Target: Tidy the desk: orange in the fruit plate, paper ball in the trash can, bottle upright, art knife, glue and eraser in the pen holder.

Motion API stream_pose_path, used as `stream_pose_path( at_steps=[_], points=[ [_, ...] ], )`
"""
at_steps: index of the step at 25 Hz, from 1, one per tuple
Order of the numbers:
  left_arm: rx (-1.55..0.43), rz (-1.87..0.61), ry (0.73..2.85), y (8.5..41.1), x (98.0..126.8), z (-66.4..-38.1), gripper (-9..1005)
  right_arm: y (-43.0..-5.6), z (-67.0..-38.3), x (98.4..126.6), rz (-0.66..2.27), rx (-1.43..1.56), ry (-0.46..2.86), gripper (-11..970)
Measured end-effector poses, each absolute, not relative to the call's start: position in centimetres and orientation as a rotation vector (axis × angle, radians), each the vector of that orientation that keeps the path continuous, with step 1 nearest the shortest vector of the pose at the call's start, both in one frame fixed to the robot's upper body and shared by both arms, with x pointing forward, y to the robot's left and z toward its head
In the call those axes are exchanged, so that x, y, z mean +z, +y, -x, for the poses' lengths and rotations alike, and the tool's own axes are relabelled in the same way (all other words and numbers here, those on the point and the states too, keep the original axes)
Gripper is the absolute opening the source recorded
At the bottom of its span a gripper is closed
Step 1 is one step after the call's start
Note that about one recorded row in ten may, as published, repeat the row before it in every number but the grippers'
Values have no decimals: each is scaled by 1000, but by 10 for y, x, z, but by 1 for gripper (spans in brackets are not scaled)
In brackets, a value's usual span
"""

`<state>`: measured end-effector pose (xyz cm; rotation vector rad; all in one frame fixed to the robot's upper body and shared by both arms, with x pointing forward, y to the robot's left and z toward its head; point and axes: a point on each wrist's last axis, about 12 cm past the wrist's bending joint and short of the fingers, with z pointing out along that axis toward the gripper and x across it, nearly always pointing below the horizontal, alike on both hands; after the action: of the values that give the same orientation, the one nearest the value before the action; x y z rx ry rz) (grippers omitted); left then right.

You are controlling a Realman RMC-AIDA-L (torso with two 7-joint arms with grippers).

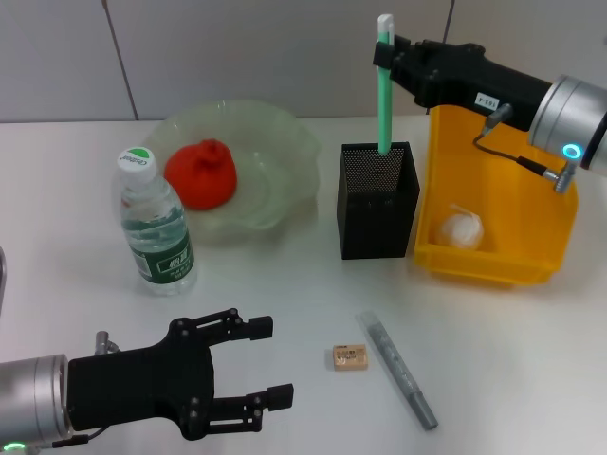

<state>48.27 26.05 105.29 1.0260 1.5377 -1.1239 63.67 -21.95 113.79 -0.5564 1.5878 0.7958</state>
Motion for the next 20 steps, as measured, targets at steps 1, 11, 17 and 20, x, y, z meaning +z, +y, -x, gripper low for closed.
stream_pose_path(
  at_steps=[1,11,17,20],
  points=[
    [-1124,-1026,1538,260,1053,-483,809,-219,-637,1137,558,791,1590,200],
    [-1136,-1017,1539,259,1052,-482,809,-209,-637,1120,585,754,1631,208],
    [-1138,-1014,1541,260,1051,-480,809,-206,-637,1116,600,739,1647,213],
    [-1139,-1012,1543,261,1051,-479,809,-207,-637,1112,598,729,1665,215]
  ],
)
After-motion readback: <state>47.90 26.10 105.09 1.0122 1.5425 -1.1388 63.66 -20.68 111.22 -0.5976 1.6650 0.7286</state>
